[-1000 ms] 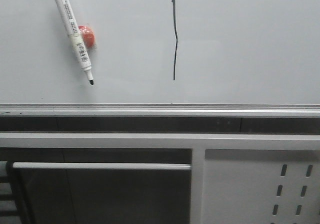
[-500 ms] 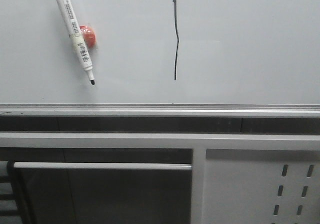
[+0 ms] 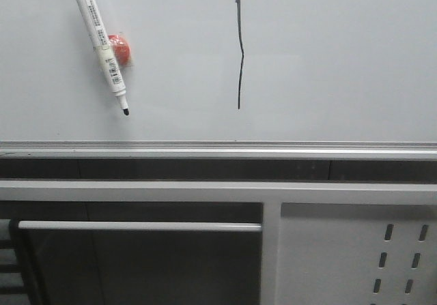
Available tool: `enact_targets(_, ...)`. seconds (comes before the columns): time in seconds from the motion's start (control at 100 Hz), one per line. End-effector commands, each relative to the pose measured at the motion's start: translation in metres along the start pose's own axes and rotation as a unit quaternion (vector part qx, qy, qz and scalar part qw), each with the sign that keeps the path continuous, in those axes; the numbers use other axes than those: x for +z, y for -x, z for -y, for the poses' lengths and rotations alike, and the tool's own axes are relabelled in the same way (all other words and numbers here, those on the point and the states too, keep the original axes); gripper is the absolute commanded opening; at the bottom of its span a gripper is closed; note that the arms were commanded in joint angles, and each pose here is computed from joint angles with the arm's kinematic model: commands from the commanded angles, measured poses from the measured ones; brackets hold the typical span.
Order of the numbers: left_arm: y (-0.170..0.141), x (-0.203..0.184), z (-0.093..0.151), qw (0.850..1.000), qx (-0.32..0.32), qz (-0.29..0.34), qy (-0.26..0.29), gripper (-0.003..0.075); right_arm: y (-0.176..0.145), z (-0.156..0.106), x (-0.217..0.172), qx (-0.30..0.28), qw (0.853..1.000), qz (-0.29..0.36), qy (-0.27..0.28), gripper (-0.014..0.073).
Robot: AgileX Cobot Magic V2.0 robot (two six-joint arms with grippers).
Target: Write number 1 on whiteboard
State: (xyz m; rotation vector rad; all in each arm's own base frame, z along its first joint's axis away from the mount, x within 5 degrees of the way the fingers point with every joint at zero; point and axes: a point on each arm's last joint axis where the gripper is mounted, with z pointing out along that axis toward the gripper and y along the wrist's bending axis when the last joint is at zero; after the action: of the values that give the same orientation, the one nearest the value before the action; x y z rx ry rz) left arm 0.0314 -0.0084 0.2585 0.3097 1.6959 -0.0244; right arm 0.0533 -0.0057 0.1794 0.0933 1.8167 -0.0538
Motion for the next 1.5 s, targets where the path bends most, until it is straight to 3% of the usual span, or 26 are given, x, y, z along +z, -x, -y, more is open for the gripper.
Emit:
enact_targets(0.0, 0.015, -0.009, -0.002, 0.998, -0.010, 0.067, 0.011, -0.0018, -0.006, 0.000, 0.001, -0.004, 1.000, 0.009, 0.000, -0.0071)
enact_targets(0.23, 0.014, -0.007, -0.002, 0.997, -0.010, 0.070, 0.013, -0.0018, -0.006, 0.000, 0.001, -0.004, 1.000, 0.009, 0.000, -0.0071)
enact_targets(0.48, -0.029, 0.021, 0.001, 0.995, 0.033, 0.089, 0.038, -0.0018, -0.006, 0.000, 0.001, -0.004, 1.000, 0.009, 0.000, -0.0071)
enact_targets(0.62, -0.051, 0.029, 0.004, 0.997, 0.012, 0.073, 0.032, -0.0018, -0.006, 0.000, 0.001, -0.004, 1.000, 0.009, 0.000, -0.0071)
enact_targets(0.7, -0.059, 0.032, 0.005, 0.997, -0.041, 0.061, 0.036, -0.0018, -0.006, 0.000, 0.001, -0.004, 1.000, 0.009, 0.000, -0.0071)
enact_targets(1.01, -0.066, 0.032, 0.003, 0.992, -0.107, 0.024, 0.061, -0.0018, -0.006, 0.000, 0.001, -0.004, 1.000, 0.009, 0.000, -0.0071)
enact_targets(1.17, -0.072, 0.032, 0.003, 0.992, -0.111, -0.009, 0.062, -0.0018, -0.006, 0.000, 0.001, -0.004, 1.000, 0.009, 0.000, -0.0071)
enact_targets(1.49, -0.073, 0.032, 0.003, 0.992, -0.106, -0.016, 0.063, -0.0018, -0.006, 0.000, 0.001, -0.004, 1.000, 0.009, 0.000, -0.0071)
